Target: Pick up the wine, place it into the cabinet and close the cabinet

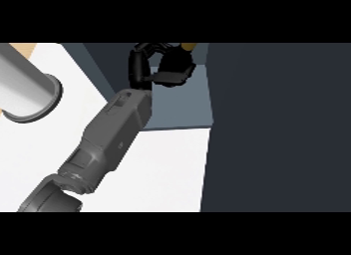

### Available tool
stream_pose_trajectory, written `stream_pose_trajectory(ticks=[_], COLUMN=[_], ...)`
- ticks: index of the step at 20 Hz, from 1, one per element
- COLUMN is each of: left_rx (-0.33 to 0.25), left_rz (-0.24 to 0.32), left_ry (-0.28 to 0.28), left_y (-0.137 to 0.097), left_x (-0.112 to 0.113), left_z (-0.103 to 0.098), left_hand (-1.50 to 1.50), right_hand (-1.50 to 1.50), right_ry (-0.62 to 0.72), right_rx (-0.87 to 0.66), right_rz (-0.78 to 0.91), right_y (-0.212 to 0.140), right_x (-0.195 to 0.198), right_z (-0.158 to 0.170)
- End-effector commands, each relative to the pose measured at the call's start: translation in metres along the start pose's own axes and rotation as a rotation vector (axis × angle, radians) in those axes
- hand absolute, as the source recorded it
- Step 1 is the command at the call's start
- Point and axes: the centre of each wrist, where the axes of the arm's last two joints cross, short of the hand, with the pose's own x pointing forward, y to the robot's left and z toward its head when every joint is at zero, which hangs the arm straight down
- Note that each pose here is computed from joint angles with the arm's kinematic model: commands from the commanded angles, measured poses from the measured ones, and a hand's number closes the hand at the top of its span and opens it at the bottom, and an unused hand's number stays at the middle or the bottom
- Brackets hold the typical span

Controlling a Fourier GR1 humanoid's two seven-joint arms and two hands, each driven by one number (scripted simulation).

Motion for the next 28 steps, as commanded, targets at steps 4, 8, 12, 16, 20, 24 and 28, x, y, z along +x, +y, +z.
stream_pose_trajectory(ticks=[4, 8, 12, 16, 20, 24, 28], left_rx=[0.063, 0.07, 0.05, 0.051, 0.062, 0.072, 0.058], left_rz=[0.097, 0.084, 0.069, 0.038, -0.023, -0.044, -0.126], left_ry=[0.073, 0.065, 0.068, 0.064, 0.082, 0.084, 0.091], left_y=[0.002, 0.012, 0.018, 0.021, 0.039, 0.016, 0.026], left_x=[0.0, -0.011, -0.02, -0.024, -0.019, -0.015, -0.04], left_z=[-0.004, 0.0, 0.007, 0.009, -0.003, 0.001, 0.025], left_hand=[1.5, 1.5, 1.5, 1.5, -1.5, -1.5, -1.5], right_hand=[-1.5, -1.5, -1.5, -1.5, -1.5, -1.5, -1.5], right_ry=[-0.063, -0.037, -0.03, -0.042, -0.036, -0.033, -0.034], right_rx=[0.043, 0.042, 0.029, 0.049, 0.052, 0.029, 0.056], right_rz=[-0.052, -0.061, -0.044, -0.036, -0.017, -0.023, -0.04], right_y=[0.009, 0.007, 0.005, 0.009, 0.017, 0.002, 0.002], right_x=[0.014, 0.013, 0.007, 0.007, 0.005, 0.002, 0.007], right_z=[0.013, 0.013, 0.007, 0.001, 0.003, -0.001, 0.008])
